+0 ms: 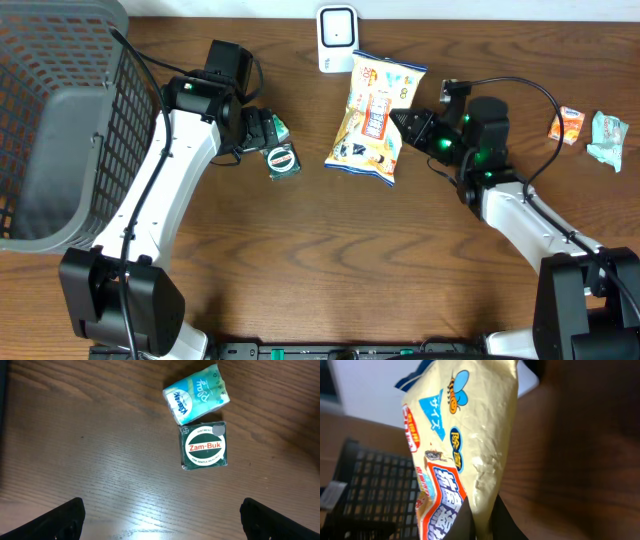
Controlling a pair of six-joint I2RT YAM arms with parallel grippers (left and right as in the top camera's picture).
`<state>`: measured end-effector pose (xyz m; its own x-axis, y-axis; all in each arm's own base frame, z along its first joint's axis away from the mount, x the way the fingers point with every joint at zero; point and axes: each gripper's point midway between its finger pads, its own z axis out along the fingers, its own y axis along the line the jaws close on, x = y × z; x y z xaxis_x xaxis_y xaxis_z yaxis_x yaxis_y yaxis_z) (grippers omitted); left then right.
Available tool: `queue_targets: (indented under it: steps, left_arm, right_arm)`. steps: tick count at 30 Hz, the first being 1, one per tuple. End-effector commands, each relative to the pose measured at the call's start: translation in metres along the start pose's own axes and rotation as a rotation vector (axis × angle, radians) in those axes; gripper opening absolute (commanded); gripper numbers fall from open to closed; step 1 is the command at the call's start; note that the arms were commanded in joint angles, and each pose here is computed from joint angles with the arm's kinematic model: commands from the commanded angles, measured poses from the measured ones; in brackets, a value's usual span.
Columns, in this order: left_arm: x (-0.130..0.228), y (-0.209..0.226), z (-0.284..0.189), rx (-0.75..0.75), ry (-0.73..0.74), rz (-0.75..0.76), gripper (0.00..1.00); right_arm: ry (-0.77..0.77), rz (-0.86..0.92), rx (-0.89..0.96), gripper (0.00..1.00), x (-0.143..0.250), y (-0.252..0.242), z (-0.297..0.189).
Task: Scan the item barcode
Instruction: 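Raise the wipes pack up to the white scanner, then carry the cream wipes pack rightward to the table's right edge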
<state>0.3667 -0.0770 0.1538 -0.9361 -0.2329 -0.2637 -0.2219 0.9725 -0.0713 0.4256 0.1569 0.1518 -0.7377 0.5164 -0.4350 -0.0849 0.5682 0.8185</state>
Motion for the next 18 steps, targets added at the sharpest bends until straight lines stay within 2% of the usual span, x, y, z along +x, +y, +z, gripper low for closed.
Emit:
queue_targets:
  steps: [1, 7, 18]
  left_arm:
    - [-0.003, 0.002, -0.002, -0.008, -0.010, 0.002, 0.98]
    - [-0.003, 0.002, -0.002, -0.008, -0.010, 0.002, 0.98]
    - [-0.003, 0.002, -0.002, -0.008, -0.010, 0.002, 0.98]
  right_arm:
    - [-0.076, -0.028, 0.022, 0.02, -0.029, 0.029, 0.004]
    - [-0.122, -0.187, 0.110, 0.01, -0.077, 0.066, 0.029]
    - [-0.148, -0.232, 0.026, 0.01, -0.143, 0.074, 0.128]
